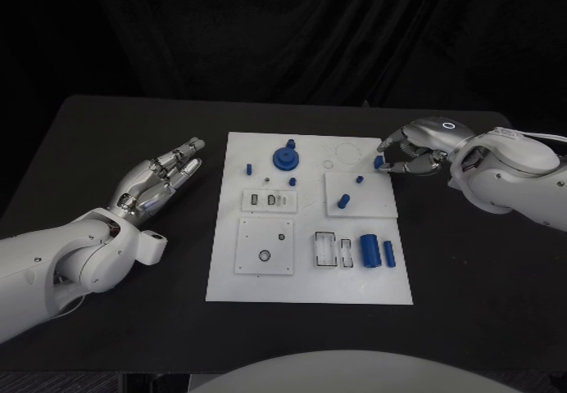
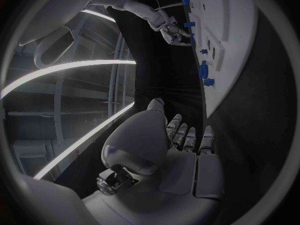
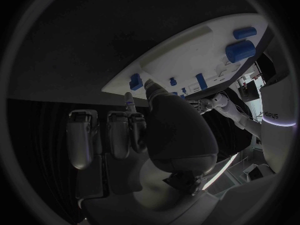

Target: Assemble the parts on the task board

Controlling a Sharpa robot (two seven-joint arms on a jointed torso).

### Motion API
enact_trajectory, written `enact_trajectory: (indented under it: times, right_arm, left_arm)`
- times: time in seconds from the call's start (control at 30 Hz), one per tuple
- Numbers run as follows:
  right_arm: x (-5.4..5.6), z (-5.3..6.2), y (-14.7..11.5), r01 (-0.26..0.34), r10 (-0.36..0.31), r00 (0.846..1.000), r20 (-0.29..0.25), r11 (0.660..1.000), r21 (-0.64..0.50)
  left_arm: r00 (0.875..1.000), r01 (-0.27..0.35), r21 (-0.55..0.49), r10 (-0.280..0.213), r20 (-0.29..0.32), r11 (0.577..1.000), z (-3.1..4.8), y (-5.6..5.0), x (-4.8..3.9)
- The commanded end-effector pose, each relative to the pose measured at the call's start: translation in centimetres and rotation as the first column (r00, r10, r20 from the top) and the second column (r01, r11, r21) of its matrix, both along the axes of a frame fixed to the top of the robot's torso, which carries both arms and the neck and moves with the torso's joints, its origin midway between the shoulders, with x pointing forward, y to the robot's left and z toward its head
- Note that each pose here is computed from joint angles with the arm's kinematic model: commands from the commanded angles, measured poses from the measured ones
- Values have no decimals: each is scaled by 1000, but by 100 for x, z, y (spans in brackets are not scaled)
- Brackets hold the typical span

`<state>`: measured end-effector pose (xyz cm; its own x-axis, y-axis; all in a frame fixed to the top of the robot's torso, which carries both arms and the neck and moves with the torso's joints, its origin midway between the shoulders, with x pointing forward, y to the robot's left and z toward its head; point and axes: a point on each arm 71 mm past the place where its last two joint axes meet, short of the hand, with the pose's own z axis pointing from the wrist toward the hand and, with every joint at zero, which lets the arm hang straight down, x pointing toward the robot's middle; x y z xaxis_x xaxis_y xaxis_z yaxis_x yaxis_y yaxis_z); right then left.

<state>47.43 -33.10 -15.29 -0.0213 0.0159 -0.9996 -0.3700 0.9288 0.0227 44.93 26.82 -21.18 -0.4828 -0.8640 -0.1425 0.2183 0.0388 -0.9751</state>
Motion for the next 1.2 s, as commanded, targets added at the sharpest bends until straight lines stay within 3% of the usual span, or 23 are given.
enact_trajectory:
  times: [0.03,1.2]
  right_arm:
    - [7,-22,2,1,-1,1000,3,1000,0]
    - [73,-107,30,47,-47,999,17,999,8]
  left_arm:
    - [986,41,-97,-25,162,994,135,-8,-39]
    - [988,54,-101,-38,152,993,129,4,-40]
